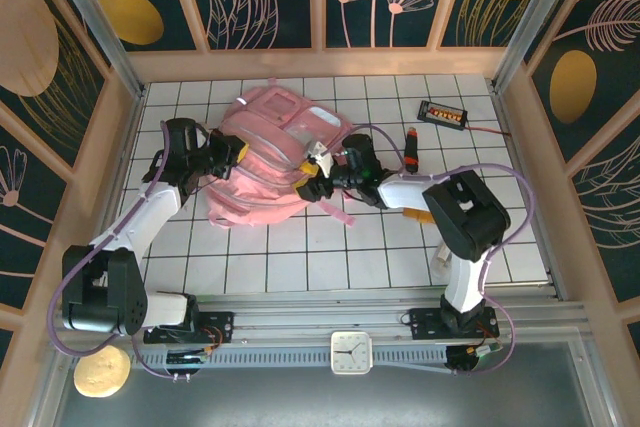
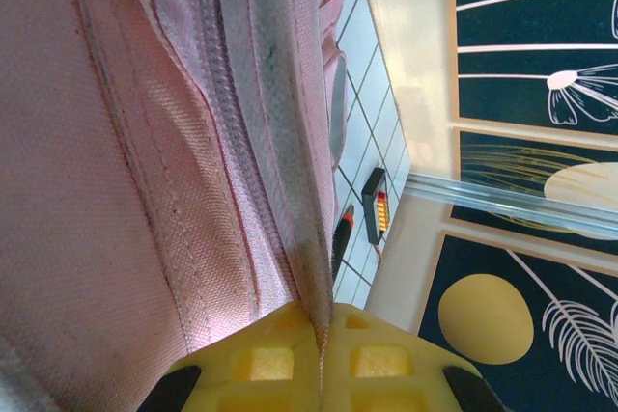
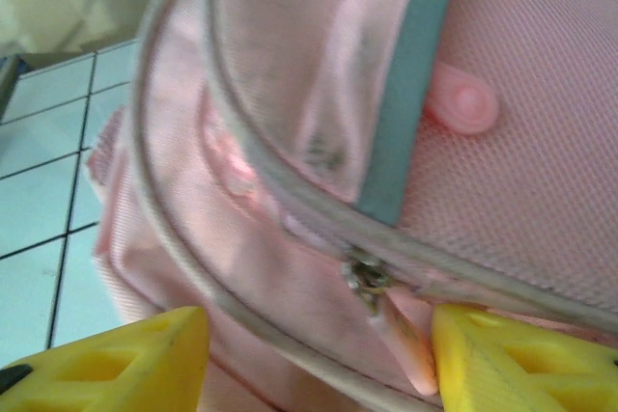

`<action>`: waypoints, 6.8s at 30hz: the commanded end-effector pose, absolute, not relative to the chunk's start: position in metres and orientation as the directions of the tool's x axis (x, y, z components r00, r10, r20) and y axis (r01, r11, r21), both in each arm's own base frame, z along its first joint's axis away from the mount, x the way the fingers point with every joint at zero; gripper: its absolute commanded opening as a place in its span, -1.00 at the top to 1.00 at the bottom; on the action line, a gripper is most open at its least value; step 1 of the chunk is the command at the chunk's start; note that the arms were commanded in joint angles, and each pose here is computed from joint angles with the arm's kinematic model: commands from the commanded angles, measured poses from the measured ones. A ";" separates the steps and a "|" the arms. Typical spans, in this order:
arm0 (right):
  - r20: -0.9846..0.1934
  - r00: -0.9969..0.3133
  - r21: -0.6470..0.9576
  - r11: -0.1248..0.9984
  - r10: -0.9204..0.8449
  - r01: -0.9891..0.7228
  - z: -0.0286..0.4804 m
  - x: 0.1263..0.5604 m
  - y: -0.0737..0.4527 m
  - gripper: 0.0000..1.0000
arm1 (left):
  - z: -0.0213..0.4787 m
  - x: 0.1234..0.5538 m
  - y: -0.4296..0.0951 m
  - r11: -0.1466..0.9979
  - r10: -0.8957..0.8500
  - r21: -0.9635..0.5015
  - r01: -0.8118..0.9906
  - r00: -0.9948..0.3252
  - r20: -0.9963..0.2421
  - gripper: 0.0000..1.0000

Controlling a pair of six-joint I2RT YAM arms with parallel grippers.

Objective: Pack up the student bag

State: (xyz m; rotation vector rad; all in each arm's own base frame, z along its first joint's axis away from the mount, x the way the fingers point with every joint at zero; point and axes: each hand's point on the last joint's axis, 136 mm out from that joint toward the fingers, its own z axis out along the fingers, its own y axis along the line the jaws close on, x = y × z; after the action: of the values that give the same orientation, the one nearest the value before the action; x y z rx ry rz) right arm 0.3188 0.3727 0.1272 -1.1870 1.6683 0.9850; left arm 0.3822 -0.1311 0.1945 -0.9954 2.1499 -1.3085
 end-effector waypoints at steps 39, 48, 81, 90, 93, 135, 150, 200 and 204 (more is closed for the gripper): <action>-0.852 -0.416 0.336 0.277 -0.319 -0.900 0.154 0.317 0.384 1.00 | 0.222 0.372 -0.161 0.238 -0.711 -0.936 -0.259 -0.703 0.013 1.00; -0.659 -0.697 0.613 0.335 -0.283 -0.715 0.155 0.317 0.394 1.00 | 0.216 0.366 -0.176 0.237 -0.691 -0.938 -0.252 -0.722 0.019 1.00; -0.206 -0.932 0.909 0.295 -0.300 -0.296 0.217 0.293 0.421 0.98 | 0.200 0.372 -0.178 0.357 -0.663 -0.907 -0.221 -0.745 -0.079 1.00; -0.060 -0.984 0.928 0.354 -0.171 -0.118 0.206 0.319 0.438 1.00 | 0.207 0.358 -0.214 0.333 -0.612 -0.924 -0.188 -0.788 -0.060 1.00; -0.009 -0.991 0.907 0.416 -0.136 -0.065 0.193 0.325 0.429 1.00 | 0.207 0.350 -0.221 0.343 -0.589 -0.922 -0.181 -0.806 -0.061 1.00; 0.080 -0.996 0.837 0.541 0.027 0.082 0.180 0.331 0.356 1.00 | 0.145 0.385 -0.119 0.376 -0.706 -0.874 -0.308 -0.706 -0.055 0.15; 0.247 -0.962 0.764 0.587 0.119 0.269 0.165 0.328 0.366 1.00 | 0.166 0.389 -0.142 0.376 -0.674 -0.905 -0.197 -0.729 -0.121 1.00; 0.353 -0.912 0.786 0.462 0.210 0.411 0.191 0.357 0.429 1.00 | 0.223 0.332 -0.125 0.488 -0.621 -0.872 -0.025 -0.712 -0.327 -0.65; 0.338 -0.922 0.785 0.484 0.187 0.386 0.196 0.344 0.419 1.00 | 0.198 0.360 -0.119 0.493 -0.647 -0.865 -0.088 -0.702 -0.297 -0.57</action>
State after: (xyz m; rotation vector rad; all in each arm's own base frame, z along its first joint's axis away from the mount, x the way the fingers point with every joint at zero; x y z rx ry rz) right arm 0.3481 0.4293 0.1670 0.6746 2.9373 1.5796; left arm 0.3479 -0.1222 0.2151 -0.5758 2.0836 -1.2116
